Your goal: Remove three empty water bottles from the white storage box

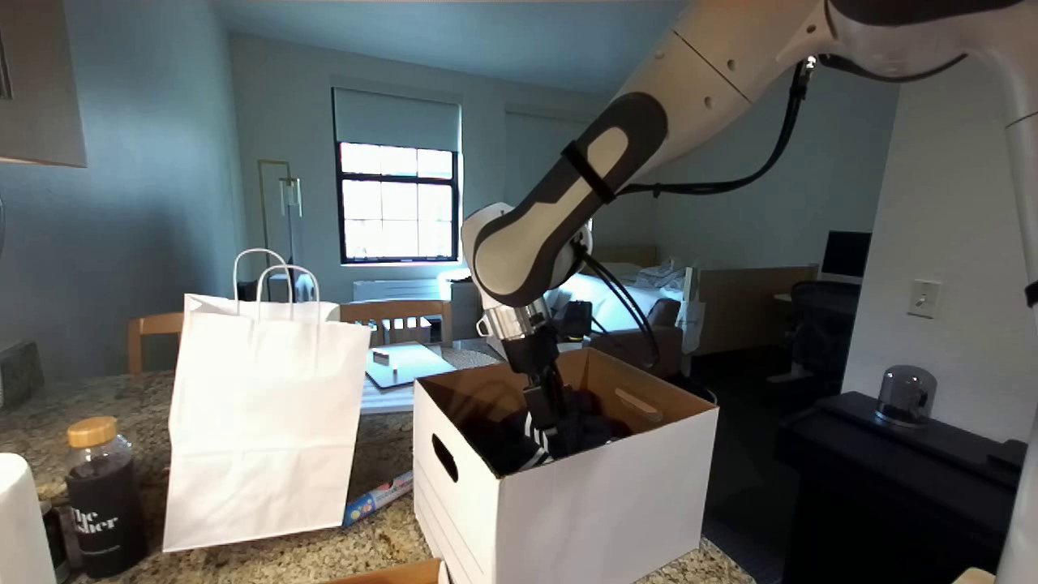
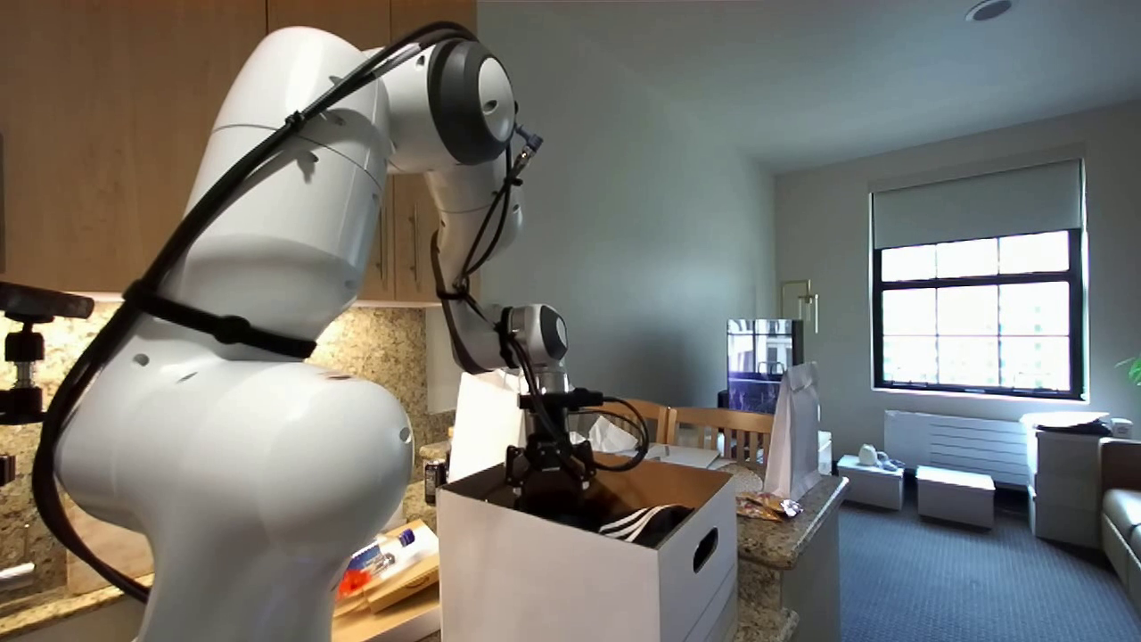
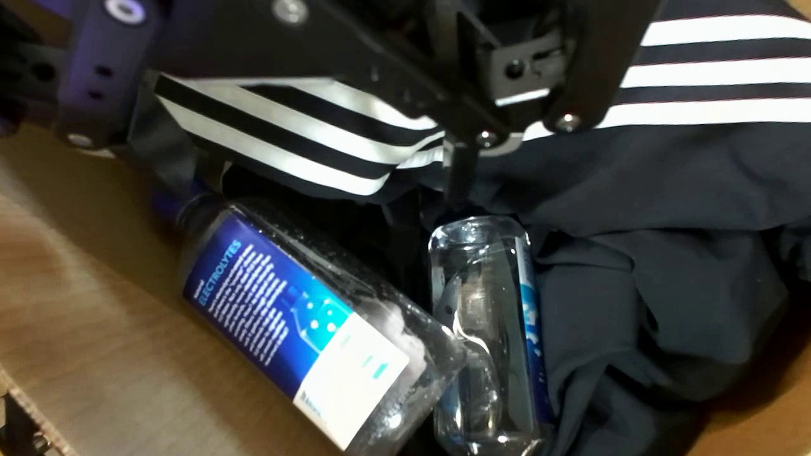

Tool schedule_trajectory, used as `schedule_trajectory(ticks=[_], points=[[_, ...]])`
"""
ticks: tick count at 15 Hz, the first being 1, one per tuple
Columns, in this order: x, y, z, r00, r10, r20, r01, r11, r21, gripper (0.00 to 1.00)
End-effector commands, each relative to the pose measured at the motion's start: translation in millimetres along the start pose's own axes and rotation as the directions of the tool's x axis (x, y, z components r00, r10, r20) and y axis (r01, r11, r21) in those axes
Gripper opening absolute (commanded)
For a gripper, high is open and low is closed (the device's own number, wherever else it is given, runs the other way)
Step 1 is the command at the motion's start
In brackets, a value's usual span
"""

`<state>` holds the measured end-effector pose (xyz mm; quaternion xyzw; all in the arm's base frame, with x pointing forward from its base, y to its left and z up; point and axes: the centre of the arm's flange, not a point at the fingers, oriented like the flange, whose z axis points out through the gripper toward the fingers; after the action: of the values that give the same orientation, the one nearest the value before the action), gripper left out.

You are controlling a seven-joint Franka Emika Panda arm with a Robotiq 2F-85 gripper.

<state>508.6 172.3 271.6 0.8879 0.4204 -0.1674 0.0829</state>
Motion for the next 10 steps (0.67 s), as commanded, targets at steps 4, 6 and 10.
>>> schedule_trajectory(ticks=[4,6,10], points=[[-9.7,-10.3,8.5,0.999,0.023,-0.047,-0.028,0.995,-0.094,1.0],[-7.8,-9.5,9.9,1.0,0.002,-0.014,-0.003,0.994,-0.105,1.0],[-5.6,-5.1,11.2,0.996,-0.059,0.06,0.064,0.995,-0.076,1.0]])
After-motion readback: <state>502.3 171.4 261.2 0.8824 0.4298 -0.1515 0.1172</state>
